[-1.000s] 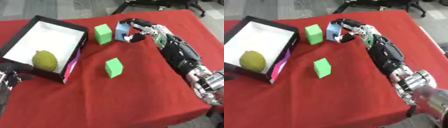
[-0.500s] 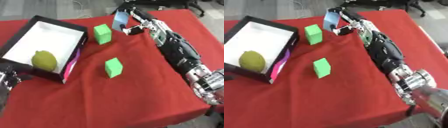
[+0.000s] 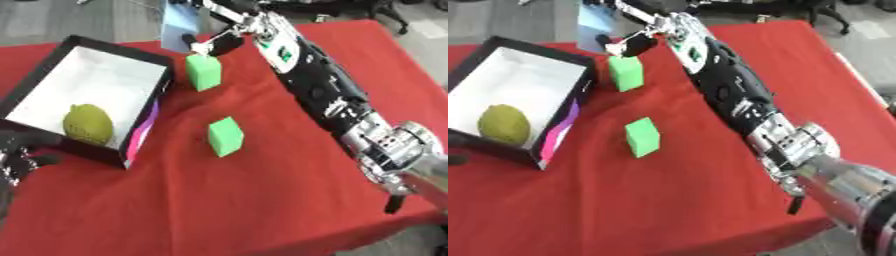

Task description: Pick up objects on the table and place them in the box.

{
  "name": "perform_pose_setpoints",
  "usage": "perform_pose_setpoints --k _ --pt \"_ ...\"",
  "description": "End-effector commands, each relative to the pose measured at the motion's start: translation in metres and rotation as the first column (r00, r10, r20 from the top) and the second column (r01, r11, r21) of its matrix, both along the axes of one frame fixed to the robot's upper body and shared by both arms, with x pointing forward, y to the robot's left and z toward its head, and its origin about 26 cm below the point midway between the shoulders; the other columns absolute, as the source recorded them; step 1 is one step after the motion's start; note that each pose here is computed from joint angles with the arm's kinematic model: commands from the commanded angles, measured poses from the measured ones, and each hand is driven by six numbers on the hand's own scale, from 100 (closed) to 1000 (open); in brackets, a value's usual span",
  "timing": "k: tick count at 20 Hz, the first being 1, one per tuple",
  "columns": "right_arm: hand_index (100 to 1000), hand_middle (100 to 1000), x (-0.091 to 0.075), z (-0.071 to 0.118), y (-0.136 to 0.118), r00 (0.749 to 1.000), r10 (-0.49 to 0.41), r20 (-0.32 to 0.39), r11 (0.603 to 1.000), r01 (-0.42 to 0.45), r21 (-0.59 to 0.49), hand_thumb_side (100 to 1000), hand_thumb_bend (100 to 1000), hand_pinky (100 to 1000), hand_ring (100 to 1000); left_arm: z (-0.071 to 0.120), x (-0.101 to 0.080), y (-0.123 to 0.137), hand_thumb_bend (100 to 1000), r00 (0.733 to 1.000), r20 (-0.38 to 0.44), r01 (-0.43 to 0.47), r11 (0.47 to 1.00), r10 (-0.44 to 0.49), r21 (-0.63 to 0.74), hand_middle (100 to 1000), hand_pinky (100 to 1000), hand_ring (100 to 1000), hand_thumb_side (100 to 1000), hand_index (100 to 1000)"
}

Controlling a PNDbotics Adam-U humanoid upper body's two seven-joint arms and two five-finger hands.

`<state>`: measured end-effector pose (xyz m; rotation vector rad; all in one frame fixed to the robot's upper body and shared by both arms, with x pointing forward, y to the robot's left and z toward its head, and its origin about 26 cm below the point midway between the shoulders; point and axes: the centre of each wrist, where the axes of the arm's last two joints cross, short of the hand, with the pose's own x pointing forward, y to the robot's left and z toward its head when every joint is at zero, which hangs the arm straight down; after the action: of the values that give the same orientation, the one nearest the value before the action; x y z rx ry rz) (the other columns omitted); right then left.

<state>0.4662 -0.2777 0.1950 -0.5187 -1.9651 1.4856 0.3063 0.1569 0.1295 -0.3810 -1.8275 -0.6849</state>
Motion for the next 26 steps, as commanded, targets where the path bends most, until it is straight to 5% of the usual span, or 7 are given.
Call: perform_pose_setpoints --k 1,7,13,16,18,22,26 --pt "931 480 0.002 0.01 0.029 0.995 0.097 0.004 0.995 -0.097 -0.037 206 100 972 697 0.008 0.0 -0.004 100 0.999 0.027 0.03 1.0 -0.029 -0.005 663 745 822 903 706" --pt "932 494 0.002 0.0 0.052 0.987 0.156 -0.028 0.986 -0.158 -0.05 207 100 974 695 0.012 0.0 -0.012 100 0.997 0.034 0.069 0.998 -0.068 -0.007 664 746 822 905 706" --pt "932 544 0.003 -0.011 0.053 0.996 0.093 -0.006 0.995 -0.093 0.034 227 100 971 697 0.014 0.0 -0.015 100 0.995 0.038 0.088 0.996 -0.087 -0.007 665 746 823 905 706" --pt "954 709 0.003 -0.015 0.057 0.998 0.063 0.021 0.993 -0.065 0.096 240 100 986 762 0.015 0.0 -0.016 100 0.995 0.039 0.094 0.996 -0.094 -0.007 665 746 823 906 706" --pt "984 870 0.003 -0.018 0.061 0.998 0.063 0.026 0.993 -0.065 0.097 469 100 1000 849 0.015 0.0 -0.017 100 0.994 0.04 0.097 0.995 -0.097 -0.007 666 745 824 906 705" --pt "1000 957 0.002 -0.022 0.064 0.996 0.092 0.02 0.995 -0.092 0.027 616 100 1000 920 0.016 0.0 -0.018 100 0.994 0.042 0.101 0.995 -0.101 -0.009 666 746 824 904 705" --pt "997 976 0.001 -0.024 0.063 0.992 0.121 0.02 0.992 -0.121 -0.03 672 100 1000 950 0.016 0.0 -0.018 100 0.994 0.043 0.103 0.995 -0.103 -0.01 667 745 824 905 706"
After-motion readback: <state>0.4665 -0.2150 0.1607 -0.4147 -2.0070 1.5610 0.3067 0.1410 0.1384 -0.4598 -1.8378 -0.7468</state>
